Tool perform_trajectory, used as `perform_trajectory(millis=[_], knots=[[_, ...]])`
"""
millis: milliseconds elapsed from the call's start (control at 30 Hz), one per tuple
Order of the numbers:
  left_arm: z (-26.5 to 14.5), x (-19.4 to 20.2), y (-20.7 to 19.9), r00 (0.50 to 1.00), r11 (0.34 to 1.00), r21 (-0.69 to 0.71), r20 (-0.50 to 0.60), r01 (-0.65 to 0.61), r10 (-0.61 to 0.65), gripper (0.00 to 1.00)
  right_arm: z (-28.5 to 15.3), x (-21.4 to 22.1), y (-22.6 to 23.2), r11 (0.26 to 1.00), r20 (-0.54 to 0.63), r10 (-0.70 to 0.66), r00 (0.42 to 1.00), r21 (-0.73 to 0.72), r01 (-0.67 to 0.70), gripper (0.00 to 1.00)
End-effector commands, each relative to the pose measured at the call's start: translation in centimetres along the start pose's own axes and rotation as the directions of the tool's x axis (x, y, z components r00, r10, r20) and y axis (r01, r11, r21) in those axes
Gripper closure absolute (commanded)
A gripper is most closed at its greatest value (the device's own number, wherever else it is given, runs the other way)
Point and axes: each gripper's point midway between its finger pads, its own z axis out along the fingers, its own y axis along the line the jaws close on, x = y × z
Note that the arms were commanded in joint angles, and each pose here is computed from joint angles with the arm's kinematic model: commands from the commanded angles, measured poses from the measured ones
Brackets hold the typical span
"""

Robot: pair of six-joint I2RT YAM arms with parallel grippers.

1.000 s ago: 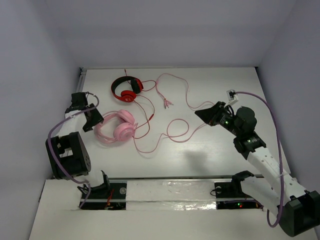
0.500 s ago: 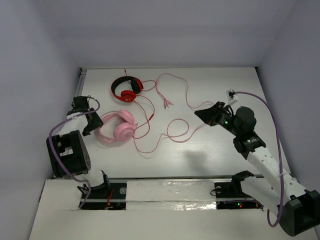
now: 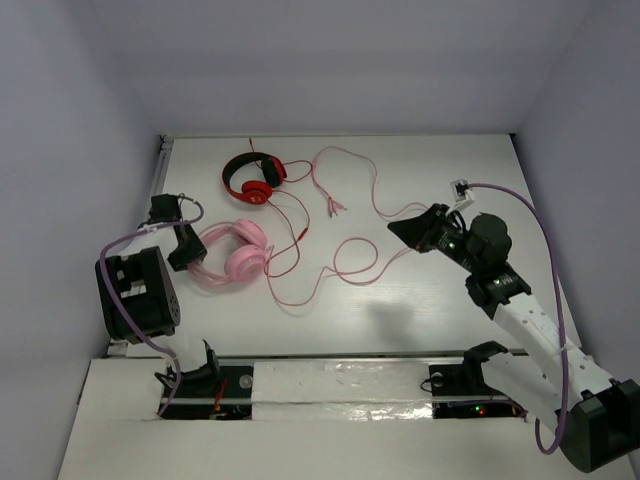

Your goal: Wrap the headphones

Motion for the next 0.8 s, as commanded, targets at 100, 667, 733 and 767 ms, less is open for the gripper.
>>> perform_trajectory(millis=[100,667,733,767], knots=[[2.6,4.0,-1.7,0.991,0.998,0.062,-0.131,-0.015,0.023,0.77,-0.1,-2.5,1.9,0.998,0.071,-0.060,0.996,-0.030,0.062,0.75],[-15.7,-2.6,-14.1,0.942,0.810,0.515,0.309,-0.281,0.130,1.00,-0.4,-1.1,5.3,0.970,0.032,-0.114,0.993,-0.215,0.118,1.00],[-18.1,-3.2,-15.0,0.923,0.764,0.556,0.360,-0.327,0.132,1.00,-0.2,-0.7,6.1,0.955,0.014,-0.140,0.990,-0.261,0.139,1.00],[-19.5,-3.1,-15.4,0.916,0.730,0.587,0.376,-0.350,0.137,1.00,-0.1,-0.3,6.5,0.949,0.000,-0.150,0.989,-0.280,0.144,1.00]])
